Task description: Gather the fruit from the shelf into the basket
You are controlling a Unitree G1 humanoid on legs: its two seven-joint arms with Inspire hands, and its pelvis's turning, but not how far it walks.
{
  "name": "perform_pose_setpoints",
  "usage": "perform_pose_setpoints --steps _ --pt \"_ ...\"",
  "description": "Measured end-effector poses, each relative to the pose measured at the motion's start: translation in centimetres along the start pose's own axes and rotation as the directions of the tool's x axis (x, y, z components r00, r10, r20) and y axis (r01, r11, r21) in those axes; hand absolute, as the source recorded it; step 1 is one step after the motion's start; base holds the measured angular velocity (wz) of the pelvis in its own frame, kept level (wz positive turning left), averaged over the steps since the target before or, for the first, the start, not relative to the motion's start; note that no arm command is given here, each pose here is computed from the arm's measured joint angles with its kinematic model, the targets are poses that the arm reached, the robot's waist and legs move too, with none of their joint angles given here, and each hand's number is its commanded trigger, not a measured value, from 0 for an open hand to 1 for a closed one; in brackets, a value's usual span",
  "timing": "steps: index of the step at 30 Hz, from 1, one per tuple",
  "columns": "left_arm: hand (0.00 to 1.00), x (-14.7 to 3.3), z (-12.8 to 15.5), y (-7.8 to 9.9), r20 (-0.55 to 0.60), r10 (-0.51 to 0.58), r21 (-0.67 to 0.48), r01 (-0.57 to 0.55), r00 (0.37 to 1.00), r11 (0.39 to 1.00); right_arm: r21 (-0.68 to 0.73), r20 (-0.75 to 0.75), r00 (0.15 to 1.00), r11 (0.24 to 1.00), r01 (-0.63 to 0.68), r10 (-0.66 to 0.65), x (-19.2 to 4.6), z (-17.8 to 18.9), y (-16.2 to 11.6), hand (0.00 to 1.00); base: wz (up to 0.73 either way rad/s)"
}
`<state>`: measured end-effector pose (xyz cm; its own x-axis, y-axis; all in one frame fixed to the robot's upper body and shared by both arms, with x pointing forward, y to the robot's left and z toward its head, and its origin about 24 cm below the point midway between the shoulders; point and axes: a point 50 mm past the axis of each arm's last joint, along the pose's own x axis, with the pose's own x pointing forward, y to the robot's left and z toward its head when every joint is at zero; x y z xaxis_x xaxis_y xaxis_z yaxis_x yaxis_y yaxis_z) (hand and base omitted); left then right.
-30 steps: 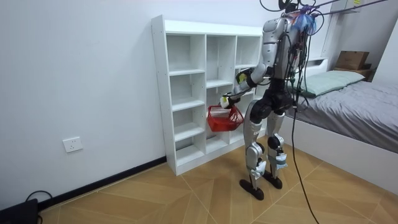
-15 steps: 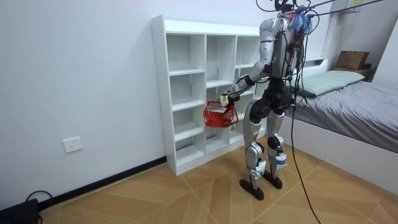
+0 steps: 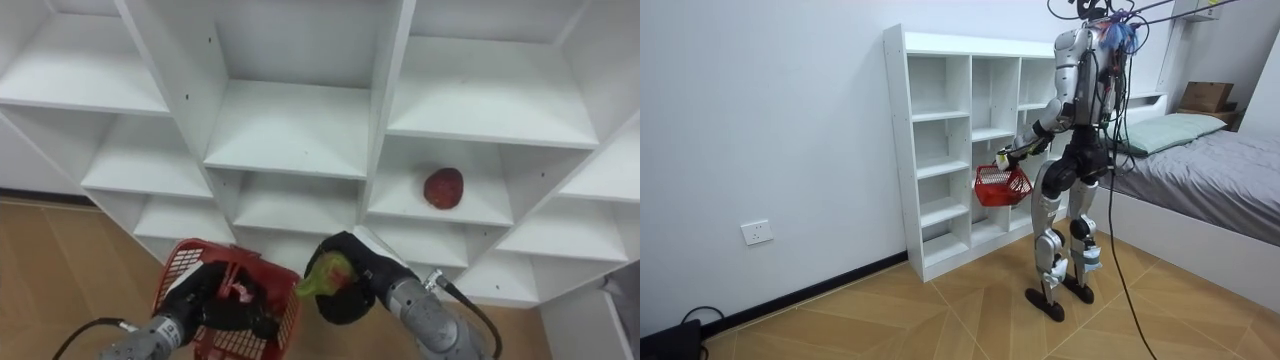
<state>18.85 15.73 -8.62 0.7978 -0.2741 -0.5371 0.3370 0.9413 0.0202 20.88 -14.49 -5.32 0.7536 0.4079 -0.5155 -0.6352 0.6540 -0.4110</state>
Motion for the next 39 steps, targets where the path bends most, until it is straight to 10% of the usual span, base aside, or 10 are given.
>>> perform_pose_setpoints --steps 39 --pt "1.0 1.1 1.7 -1.7 0.072 -0.065 -0.098 0.072 0.995 0.993 -0.006 0.011 1.0 1.0 -0.003 0.003 1.1 0.8 0.3 1.0 0.0"
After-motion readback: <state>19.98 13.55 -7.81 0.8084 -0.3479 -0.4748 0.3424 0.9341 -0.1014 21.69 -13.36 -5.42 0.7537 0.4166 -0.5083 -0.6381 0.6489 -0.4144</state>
